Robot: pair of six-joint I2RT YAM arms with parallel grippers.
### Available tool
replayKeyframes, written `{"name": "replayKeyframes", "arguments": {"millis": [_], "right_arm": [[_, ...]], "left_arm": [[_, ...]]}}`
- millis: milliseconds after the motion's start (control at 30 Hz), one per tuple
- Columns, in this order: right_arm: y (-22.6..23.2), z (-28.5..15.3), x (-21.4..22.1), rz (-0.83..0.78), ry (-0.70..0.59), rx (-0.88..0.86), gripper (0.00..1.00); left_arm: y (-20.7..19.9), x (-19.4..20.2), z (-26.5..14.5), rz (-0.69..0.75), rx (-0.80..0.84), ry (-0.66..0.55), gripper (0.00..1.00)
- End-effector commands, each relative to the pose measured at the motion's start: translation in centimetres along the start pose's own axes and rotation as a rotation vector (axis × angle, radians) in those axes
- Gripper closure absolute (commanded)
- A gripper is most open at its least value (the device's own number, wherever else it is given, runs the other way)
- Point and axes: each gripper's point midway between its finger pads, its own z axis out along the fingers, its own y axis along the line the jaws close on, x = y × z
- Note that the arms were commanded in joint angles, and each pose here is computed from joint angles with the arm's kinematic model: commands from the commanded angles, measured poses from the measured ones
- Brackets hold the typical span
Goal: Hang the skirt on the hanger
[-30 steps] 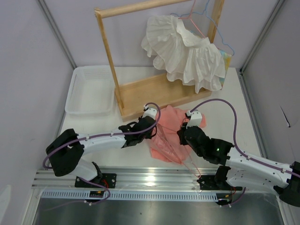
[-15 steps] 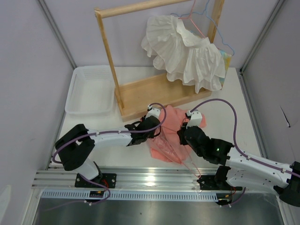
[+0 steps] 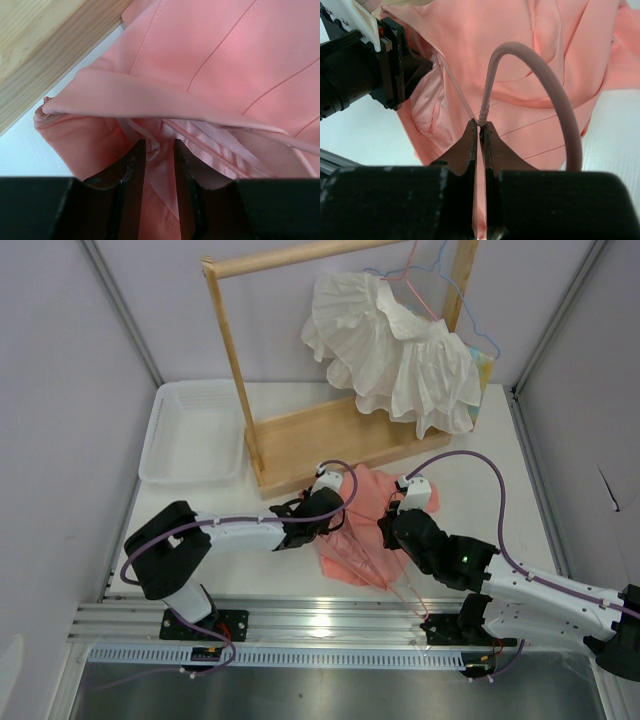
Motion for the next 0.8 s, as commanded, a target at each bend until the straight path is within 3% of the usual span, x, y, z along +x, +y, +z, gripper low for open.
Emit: {"name": "replayKeyframes", "arguments": {"millis": [0,433,567,700,767], "right_arm": [[-0.3,-0.1,-1.1,0.016,-0.038,0.026,1.0],[-0.6,-0.1,-0.8,0.015,-0.035,0.032,1.0],[-0.6,-0.2,-0.8,0.014,-0.036,0.031,1.0],[-0.6,-0.4,-1.0,0.016,-0.04,0.028,1.0],[-0.6,-0.4,-1.0,0.015,-0.041,0.027,1.0]], "left_arm": [[0.2,-1.2,0.5,-0.036,-0.019,-0.034,0.66],[-0.2,-0.1,2.4,-0.08,0.015,-0.004,0.72],[-0.1,-0.1,2.1,-0.093,0.018,-0.006,0.81],[0.0,-1.3,0.9,-0.101,0.031,-0.032,1.0],[-0.1,-2.9,-0.2,-0.114,0.056,-0.069,1.0]]}}
